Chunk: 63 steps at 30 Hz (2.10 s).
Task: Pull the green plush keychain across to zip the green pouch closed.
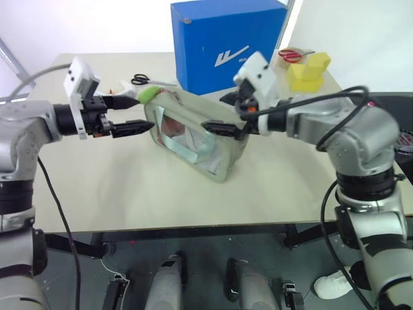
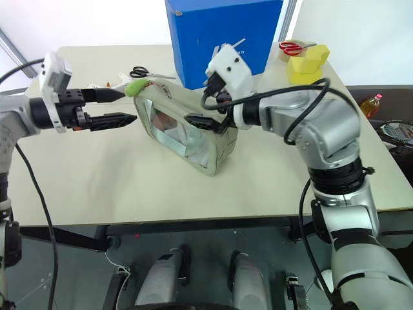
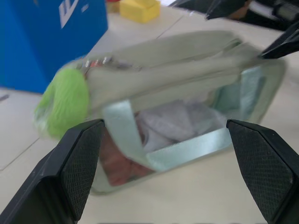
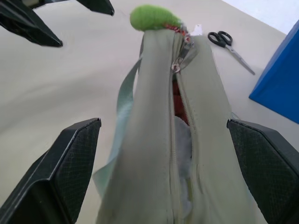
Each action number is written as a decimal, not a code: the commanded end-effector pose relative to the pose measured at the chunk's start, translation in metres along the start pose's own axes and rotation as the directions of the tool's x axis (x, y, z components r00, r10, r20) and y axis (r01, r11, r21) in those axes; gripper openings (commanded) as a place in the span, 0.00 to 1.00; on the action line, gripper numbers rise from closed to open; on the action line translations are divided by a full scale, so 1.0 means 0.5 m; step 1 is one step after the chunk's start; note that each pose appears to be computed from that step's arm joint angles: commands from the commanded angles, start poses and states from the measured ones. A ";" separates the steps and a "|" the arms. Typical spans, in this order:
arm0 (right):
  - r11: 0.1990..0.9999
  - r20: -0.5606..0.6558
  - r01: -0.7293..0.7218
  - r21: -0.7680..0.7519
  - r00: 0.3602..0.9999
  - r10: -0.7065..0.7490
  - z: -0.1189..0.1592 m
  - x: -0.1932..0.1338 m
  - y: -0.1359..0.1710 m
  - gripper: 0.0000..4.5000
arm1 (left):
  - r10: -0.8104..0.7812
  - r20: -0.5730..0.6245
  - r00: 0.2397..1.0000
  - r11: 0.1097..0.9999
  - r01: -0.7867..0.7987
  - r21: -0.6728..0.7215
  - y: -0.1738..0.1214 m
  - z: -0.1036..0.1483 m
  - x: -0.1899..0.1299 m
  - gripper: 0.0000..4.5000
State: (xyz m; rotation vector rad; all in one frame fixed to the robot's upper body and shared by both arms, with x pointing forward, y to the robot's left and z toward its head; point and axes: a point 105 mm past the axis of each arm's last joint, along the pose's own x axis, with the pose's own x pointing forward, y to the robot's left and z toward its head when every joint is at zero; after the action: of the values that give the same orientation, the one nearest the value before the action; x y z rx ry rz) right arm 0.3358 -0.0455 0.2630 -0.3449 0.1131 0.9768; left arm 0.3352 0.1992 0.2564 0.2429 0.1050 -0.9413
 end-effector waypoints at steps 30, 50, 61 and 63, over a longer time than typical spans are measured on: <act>0.766 0.024 -0.208 -0.608 0.960 0.280 -0.001 0.026 -0.022 0.01 | 0.084 0.057 0.995 0.994 -0.087 0.066 -0.004 0.031 -0.031 1.00; 0.787 0.029 -0.240 -0.569 0.950 0.311 -0.018 0.028 -0.008 0.18 | 0.072 0.043 0.997 0.995 -0.075 0.070 0.001 0.037 -0.029 1.00; 0.834 0.032 -0.188 -0.519 0.971 0.239 0.028 -0.076 -0.026 0.69 | 0.184 0.039 0.982 0.980 -0.186 0.065 0.042 0.036 -0.081 1.00; 0.846 0.014 -0.196 -0.495 0.972 0.233 0.003 -0.075 -0.022 0.69 | 0.217 0.031 0.976 0.974 -0.218 0.065 0.057 0.034 -0.099 1.00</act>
State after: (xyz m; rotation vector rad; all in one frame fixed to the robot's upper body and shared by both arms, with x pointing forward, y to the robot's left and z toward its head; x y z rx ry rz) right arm 0.3299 -0.0830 0.2754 -0.7887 -0.1516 1.2243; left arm 0.3317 0.2382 0.2724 0.2707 0.0699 -0.7717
